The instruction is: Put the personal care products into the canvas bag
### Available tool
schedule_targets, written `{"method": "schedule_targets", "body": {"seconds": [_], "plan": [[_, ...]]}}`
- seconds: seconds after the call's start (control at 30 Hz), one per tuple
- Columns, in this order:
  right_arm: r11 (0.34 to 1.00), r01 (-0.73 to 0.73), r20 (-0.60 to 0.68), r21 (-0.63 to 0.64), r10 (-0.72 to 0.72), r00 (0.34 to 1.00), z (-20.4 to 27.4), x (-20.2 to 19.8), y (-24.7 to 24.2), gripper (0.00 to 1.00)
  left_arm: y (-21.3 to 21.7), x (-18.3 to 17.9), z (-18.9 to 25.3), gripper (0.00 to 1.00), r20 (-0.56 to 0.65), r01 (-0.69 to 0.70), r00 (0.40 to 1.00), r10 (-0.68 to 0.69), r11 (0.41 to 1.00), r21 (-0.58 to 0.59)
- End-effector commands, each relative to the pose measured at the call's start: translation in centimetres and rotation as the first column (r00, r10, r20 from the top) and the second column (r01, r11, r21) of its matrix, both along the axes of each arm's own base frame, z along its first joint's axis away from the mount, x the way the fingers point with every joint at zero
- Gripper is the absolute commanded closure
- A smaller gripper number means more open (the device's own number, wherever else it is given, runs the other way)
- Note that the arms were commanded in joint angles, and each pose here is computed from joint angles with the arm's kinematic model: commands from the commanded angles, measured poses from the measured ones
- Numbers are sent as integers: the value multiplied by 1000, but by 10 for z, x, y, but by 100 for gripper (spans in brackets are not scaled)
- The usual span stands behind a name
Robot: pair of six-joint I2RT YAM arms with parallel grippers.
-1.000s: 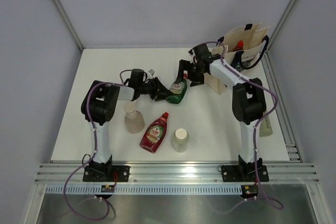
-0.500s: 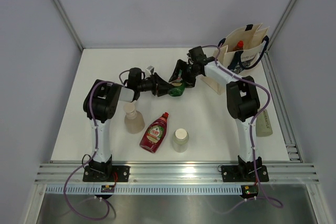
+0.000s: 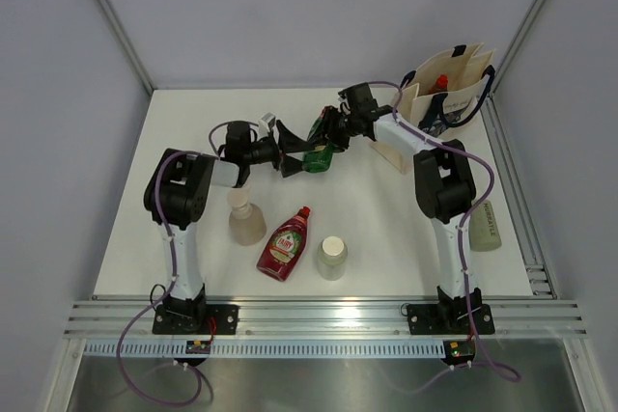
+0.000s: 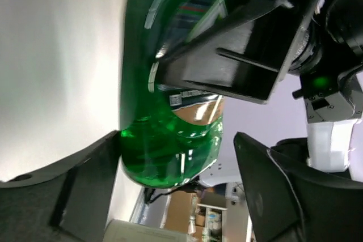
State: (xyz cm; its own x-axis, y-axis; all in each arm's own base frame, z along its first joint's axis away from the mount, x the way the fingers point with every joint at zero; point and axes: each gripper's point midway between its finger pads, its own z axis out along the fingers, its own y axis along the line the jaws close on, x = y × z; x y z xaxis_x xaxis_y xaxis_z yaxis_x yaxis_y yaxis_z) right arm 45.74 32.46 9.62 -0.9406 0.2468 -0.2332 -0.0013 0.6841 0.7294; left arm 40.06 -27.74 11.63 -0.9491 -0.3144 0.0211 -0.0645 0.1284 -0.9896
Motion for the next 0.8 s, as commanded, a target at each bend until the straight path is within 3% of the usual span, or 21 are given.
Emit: {"method": "schedule_targets", "body": {"seconds": [0.0, 0.03, 0.1, 0.13, 0.17, 0.27, 0.43, 0.53, 0.63, 0.77], "plan": [[989, -108, 337, 103, 68, 939, 105, 21, 22, 100, -2, -17, 65, 11, 254, 83, 964, -79, 997, -6], [987, -127, 358, 99, 83, 930, 111, 20, 23, 100, 1, -19, 60, 2, 214, 79, 974, -81, 997, 21], [974, -212, 459, 80, 153, 875, 136, 15, 25, 100, 11, -13, 73, 1, 327, 41, 942, -72, 994, 102], [966, -247, 491, 81, 177, 853, 149, 11, 26, 100, 16, -19, 61, 1, 250, 43, 965, -83, 985, 164], [958, -280, 542, 58, 205, 815, 159, 10, 26, 100, 23, -14, 55, 1, 333, 12, 938, -99, 968, 252], [931, -362, 638, 35, 259, 725, 191, 0, 27, 100, 37, -11, 64, 1, 387, -40, 913, -129, 915, 400], [909, -416, 719, 16, 279, 637, 231, -12, 25, 100, 58, -11, 78, 1, 454, -148, 884, -111, 855, 497], [890, -457, 755, -5, 303, 582, 248, -23, 24, 100, 77, -10, 84, 1, 508, -247, 856, -94, 788, 564], [873, -483, 812, -70, 331, 481, 276, -35, 17, 100, 94, -10, 83, 1, 541, -321, 837, -88, 721, 614], [877, -439, 861, -198, 369, 349, 309, -43, -12, 100, 117, -17, 109, 1, 644, -462, 762, -69, 640, 614]]}}
